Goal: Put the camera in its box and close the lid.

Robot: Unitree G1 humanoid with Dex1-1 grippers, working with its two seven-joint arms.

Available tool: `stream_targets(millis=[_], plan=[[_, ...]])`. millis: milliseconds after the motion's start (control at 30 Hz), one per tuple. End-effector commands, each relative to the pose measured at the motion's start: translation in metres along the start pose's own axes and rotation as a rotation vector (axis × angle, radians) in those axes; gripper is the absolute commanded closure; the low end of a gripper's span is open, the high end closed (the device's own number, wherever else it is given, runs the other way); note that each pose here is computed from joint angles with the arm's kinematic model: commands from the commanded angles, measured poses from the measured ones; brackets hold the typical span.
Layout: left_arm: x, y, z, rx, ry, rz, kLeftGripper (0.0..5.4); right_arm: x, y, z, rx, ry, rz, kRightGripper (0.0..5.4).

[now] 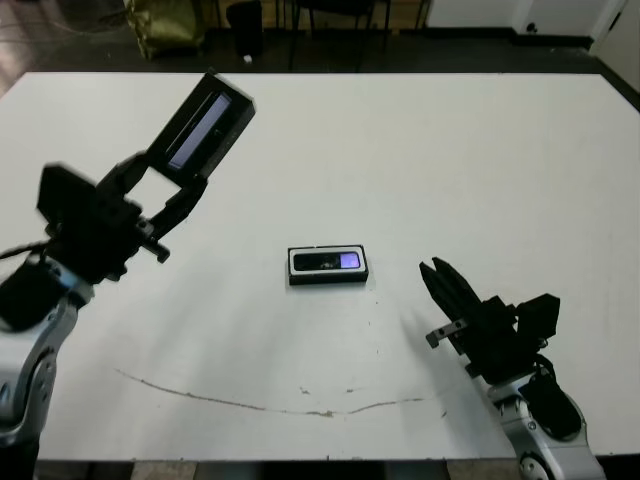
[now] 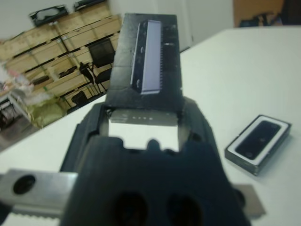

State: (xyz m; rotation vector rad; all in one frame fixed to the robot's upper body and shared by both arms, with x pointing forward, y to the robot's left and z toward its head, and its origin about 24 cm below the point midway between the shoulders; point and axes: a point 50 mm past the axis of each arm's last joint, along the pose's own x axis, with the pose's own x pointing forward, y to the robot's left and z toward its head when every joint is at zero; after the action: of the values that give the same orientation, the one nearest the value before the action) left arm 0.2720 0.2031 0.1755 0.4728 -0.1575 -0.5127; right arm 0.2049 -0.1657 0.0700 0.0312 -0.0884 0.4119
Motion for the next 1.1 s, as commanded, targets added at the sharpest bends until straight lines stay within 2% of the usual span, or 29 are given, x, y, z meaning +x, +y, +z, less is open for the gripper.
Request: stream_targets(millis=[33,167,367,500,733,1100], plan=[[0.011,-0.002,-0.004,0.109,0.063,-0.091,3.48,-0.004,-0.002,-0.003,0.008,0.044,-0.019,5.4],[0.025,-0.006,-0.008,0.236,0.143,-0.213,3.48,-0.006,-0.003,-0.001,0.001,0.041,-0.018,5.4],[0.041,-0.01,-0.023,0.267,0.191,-0.33,3.48,-0.007,-0.004,-0.002,0.023,0.033,-0.009,5.4],[0.044,-0.011,-0.032,0.275,0.192,-0.383,3.48,-0.007,-0.004,-0.002,0.045,0.037,-0.013,5.4],[0.04,-0.02,-0.045,0.334,0.237,-0.489,3.48,-0.007,-0.003,0.001,0.011,0.052,-0.023,5.4],[0.035,-0.032,-0.059,0.199,0.294,-0.694,3.48,-0.007,-0.003,0.0,0.013,0.044,-0.012,5.4]])
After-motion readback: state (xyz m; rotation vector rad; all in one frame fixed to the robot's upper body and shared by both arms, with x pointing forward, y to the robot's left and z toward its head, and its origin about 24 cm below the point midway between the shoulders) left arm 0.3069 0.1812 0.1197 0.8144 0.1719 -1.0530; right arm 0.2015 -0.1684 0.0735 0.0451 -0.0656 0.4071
